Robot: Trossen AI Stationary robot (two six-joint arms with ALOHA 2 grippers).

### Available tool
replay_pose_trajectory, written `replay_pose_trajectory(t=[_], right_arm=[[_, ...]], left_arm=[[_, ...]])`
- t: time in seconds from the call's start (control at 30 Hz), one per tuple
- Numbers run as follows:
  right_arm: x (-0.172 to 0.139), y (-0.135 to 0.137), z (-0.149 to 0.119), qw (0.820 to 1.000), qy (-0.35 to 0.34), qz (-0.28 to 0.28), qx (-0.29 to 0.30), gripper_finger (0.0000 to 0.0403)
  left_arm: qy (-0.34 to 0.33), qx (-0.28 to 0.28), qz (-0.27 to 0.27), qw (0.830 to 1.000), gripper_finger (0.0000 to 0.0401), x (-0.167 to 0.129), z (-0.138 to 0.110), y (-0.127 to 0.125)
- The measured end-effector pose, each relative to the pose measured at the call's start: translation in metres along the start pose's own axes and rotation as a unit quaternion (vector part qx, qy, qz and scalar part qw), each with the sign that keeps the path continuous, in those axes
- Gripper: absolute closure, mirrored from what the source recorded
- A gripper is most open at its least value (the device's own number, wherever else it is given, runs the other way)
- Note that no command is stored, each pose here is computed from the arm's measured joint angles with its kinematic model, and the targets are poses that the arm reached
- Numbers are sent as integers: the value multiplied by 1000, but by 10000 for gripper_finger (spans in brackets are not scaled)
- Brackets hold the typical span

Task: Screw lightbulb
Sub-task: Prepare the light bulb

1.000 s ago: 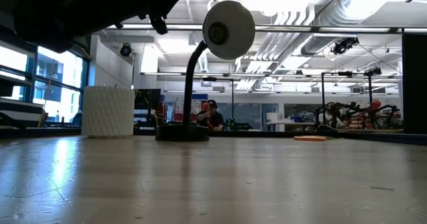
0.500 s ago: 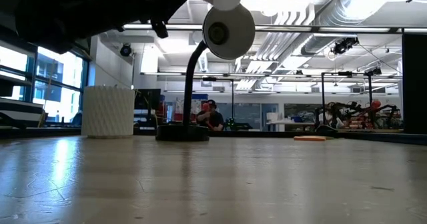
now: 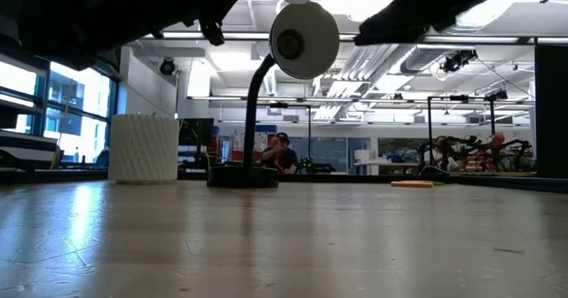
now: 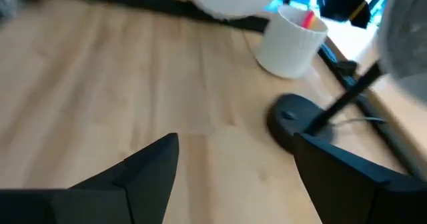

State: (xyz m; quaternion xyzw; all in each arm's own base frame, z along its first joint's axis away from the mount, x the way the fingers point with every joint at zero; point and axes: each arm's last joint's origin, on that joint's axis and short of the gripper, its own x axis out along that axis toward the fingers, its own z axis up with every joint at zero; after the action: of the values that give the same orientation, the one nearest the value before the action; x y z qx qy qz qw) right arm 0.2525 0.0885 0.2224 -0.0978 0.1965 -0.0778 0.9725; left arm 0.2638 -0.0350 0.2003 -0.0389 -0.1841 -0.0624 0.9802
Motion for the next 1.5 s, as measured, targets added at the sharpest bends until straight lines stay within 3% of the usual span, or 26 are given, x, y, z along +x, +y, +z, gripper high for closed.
replay_pose_trajectory(t=[0.13, 0.23, 0.4, 0.57, 0.7, 0.77, 0.87, 1.0, 1.13, 1.33, 1.5], right_arm=[[3, 5, -29, 996, -60, 43, 45, 112], [5, 5, -40, 991, -76, 98, 39, 112], [9, 1, -29, 986, -121, 119, 0, 112], [11, -7, 6, 979, -193, 56, -42, 112], [10, -14, 35, 978, -206, -38, -20, 111], [10, -18, 48, 976, -188, -108, -22, 111], [11, -21, 58, 974, -121, -178, -76, 111], [13, -24, 66, 969, -58, -186, -151, 111], [11, -23, 74, 979, -57, -176, -85, 111], [-2, -27, 83, 973, -6, -207, -107, 111], [-24, -39, 86, 981, 1, -181, -63, 111]], left_arm=[[0, -11, 3, 1000, 293, 0, 0, 1], [0, -13, 3, 1000, 293, 0, 0, 1], [1, -12, 25, 1000, 293, 0, 0, 2], [-2, -18, 31, 999, 293, 0, 0, 2], [-1, -24, 33, 999, 293, 0, 0, 3], [-1, -24, 33, 999, 293, 0, 0, 3], [0, -22, 33, 999, 293, 0, 0, 3], [0, -21, 33, 999, 293, 0, 0, 3], [0, -20, 33, 999, 293, 0, 0, 3], [0, -16, 33, 999, 293, 0, 0, 3], [0, -16, 33, 999, 293, 0, 0, 3]])
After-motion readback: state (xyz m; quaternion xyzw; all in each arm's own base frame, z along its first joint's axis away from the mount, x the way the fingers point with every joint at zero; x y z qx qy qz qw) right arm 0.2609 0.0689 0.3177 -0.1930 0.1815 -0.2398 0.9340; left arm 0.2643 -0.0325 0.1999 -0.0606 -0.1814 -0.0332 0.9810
